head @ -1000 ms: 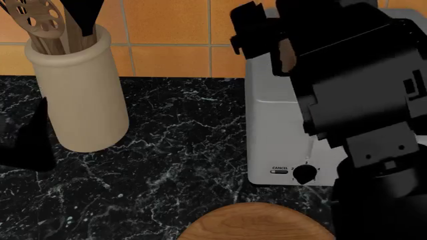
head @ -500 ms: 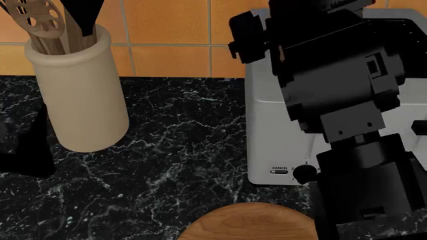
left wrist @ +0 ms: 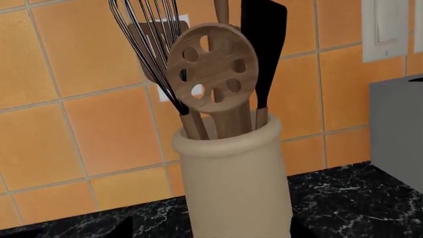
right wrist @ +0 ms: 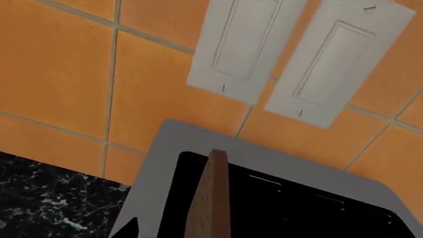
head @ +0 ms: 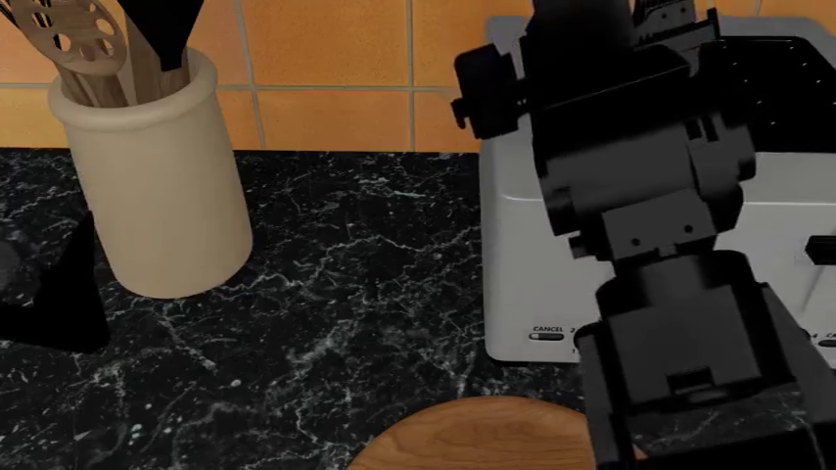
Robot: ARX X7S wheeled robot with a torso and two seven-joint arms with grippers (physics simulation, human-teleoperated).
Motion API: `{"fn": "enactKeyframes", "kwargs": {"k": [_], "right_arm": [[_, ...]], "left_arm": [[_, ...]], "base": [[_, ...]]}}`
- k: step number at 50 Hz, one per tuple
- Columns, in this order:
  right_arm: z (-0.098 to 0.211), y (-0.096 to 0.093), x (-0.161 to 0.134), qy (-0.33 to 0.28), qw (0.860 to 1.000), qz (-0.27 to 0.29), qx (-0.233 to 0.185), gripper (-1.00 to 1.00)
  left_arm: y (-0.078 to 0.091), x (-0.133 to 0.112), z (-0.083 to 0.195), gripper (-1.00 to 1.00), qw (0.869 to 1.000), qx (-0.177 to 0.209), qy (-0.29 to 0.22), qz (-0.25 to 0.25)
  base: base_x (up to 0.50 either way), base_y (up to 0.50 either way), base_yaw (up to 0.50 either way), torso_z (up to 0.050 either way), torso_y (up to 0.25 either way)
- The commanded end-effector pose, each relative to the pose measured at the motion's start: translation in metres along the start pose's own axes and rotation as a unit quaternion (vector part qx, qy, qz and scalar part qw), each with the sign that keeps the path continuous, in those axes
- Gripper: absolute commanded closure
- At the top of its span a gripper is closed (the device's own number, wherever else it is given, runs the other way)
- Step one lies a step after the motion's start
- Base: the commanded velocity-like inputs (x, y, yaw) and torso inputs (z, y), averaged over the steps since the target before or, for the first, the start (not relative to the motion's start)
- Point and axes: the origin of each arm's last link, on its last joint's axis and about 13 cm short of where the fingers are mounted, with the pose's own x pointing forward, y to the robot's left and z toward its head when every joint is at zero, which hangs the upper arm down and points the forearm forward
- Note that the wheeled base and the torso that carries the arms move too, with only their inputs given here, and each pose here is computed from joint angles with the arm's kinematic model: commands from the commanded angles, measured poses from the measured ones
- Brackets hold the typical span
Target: Place the toasted item on a plate.
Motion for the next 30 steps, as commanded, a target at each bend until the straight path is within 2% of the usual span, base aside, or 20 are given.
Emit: {"fn": "enactKeyframes", "kwargs": {"k": [1, 12, 13, 30], "right_arm": [[-0.009, 0.001, 0.007, 0.007, 1.000, -0.002, 0.010, -1.00], [-0.015, 0.001, 0.011, 0.014, 1.000, -0.004, 0.014, -1.00], [-0.015, 0.001, 0.011, 0.013, 1.000, -0.004, 0.014, 1.00], [-0.005, -0.008, 0.002, 0.002, 1.000, -0.010, 0.012, 1.00]], "left_arm": [[0.000, -0.001, -0.003, -1.00, 1.000, -0.002, 0.003, 0.001], [0.000, -0.002, -0.005, -1.00, 1.000, -0.001, 0.007, 0.002], [0.000, -0.002, -0.005, -1.00, 1.000, 0.000, 0.007, 0.002], [-0.002, -0.001, -0.005, -1.00, 1.000, 0.002, 0.010, -0.002]], "base": [[0.00, 0.00, 0.00, 0.000, 0.000], [0.00, 0.00, 0.00, 0.000, 0.000], [0.00, 0.00, 0.00, 0.000, 0.000], [0.00, 0.00, 0.00, 0.000, 0.000]]}}
